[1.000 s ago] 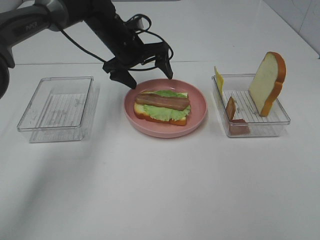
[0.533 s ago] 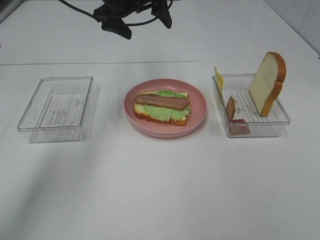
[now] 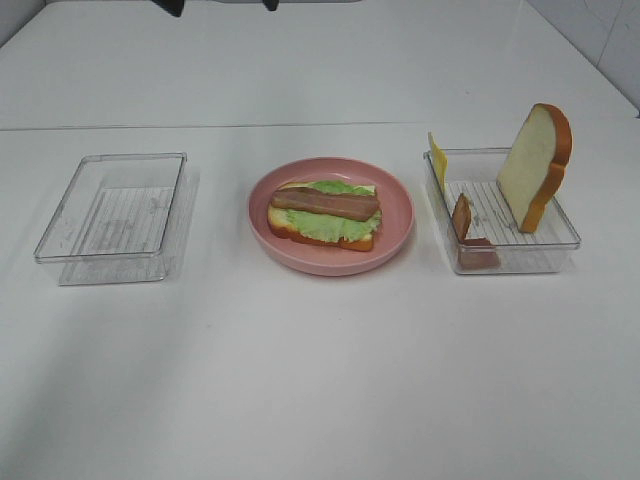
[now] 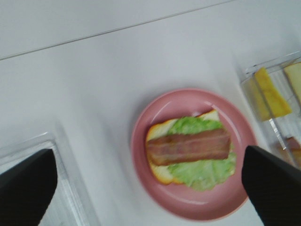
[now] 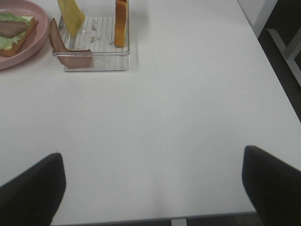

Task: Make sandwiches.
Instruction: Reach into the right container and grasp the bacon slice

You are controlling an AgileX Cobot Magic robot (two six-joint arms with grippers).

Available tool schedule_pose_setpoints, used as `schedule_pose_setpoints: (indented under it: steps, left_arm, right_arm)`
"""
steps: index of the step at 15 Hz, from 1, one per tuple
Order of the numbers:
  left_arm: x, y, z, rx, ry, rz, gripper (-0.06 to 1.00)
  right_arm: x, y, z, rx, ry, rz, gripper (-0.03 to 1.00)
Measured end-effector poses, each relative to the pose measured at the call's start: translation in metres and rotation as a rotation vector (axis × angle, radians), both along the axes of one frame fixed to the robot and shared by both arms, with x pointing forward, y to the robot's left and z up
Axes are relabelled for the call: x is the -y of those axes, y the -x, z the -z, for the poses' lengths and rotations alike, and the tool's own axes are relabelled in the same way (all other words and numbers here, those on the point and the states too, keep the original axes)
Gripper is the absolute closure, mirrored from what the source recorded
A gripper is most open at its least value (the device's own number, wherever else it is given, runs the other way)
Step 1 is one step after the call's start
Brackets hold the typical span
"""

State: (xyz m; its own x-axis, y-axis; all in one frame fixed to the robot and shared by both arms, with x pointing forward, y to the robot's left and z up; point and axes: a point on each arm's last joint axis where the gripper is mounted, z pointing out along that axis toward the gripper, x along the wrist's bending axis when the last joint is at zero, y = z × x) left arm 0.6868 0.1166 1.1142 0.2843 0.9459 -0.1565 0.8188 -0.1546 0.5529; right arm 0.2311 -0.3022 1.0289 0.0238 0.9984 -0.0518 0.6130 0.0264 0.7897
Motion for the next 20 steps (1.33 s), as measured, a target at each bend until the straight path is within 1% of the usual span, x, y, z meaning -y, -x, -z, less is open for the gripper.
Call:
schedule_pose_setpoints:
  steps: [1,2,3,4,5,6,7,9,10,11,12,13,14,15,16,17,18,19,20]
  left_arm:
    - [-0.004,0.005,0.000,-0.008,-0.030,-0.003,-0.05]
    - [-0.013,0.016,-0.001,-0.024,-0.084,-0.012,-0.05]
    - [-0.025,0.034,0.000,-0.055,-0.163,-0.020,-0.05]
    - [-0.032,0.045,0.001,-0.072,-0.198,-0.023,-0.05]
    - [-0.038,0.055,0.000,-0.088,-0.213,-0.026,-0.05]
    - [-0.051,0.069,0.001,-0.119,-0.227,-0.042,-0.05]
    - [-0.057,0.073,-0.001,-0.122,-0.227,-0.056,-0.05]
    - [-0.085,0.090,0.002,-0.165,-0.239,-0.115,-0.05]
    - [-0.091,0.093,0.003,-0.175,-0.242,-0.127,-0.05]
    - [-0.120,0.119,0.006,-0.215,-0.246,-0.187,-0.05]
    - [-0.126,0.125,0.006,-0.221,-0.246,-0.200,-0.05]
    - [-0.140,0.143,0.006,-0.236,-0.245,-0.233,-0.05]
    - [-0.154,0.172,0.008,-0.252,-0.241,-0.272,-0.05]
    - [-0.161,0.194,0.009,-0.255,-0.236,-0.292,-0.05]
    - [-0.163,0.203,0.010,-0.255,-0.234,-0.299,-0.05]
    - [-0.167,0.223,0.012,-0.251,-0.228,-0.313,-0.05]
    - [-0.170,0.252,0.018,-0.239,-0.219,-0.326,-0.05]
    - [-0.172,0.273,0.023,-0.226,-0.212,-0.331,-0.05]
    - [-0.173,0.283,0.025,-0.218,-0.209,-0.333,-0.05]
  right_arm:
    - [0.000,0.000,0.000,0.000,0.000,0.000,-0.02]
    - [0.000,0.000,0.000,0.000,0.000,0.000,-0.02]
    - [0.000,0.000,0.000,0.000,0.000,0.000,-0.02]
    - [0.000,0.000,0.000,0.000,0.000,0.000,-0.02]
    - [0.000,0.000,0.000,0.000,0.000,0.000,-0.02]
    - [0.000,0.000,0.000,0.000,0.000,0.000,-0.02]
    - [0.000,0.000,0.000,0.000,0.000,0.000,-0.02]
    - [0.000,0.000,0.000,0.000,0.000,0.000,-0.02]
    - [0.000,0.000,0.000,0.000,0.000,0.000,-0.02]
    - [0.000,0.000,0.000,0.000,0.000,0.000,-0.02]
    - [0.000,0.000,0.000,0.000,0.000,0.000,-0.02]
    - [0.000,0.000,0.000,0.000,0.000,0.000,-0.02]
    - [0.000,0.000,0.000,0.000,0.000,0.000,-0.02]
    - [0.000,0.000,0.000,0.000,0.000,0.000,-0.02]
    - [0.000,0.000,0.000,0.000,0.000,0.000,-0.02]
    - [0.000,0.000,0.000,0.000,0.000,0.000,-0.02]
    - [0.000,0.000,0.000,0.000,0.000,0.000,-0.02]
    - [0.000,0.000,0.000,0.000,0.000,0.000,-0.02]
    - [0.000,0.000,0.000,0.000,0.000,0.000,-0.02]
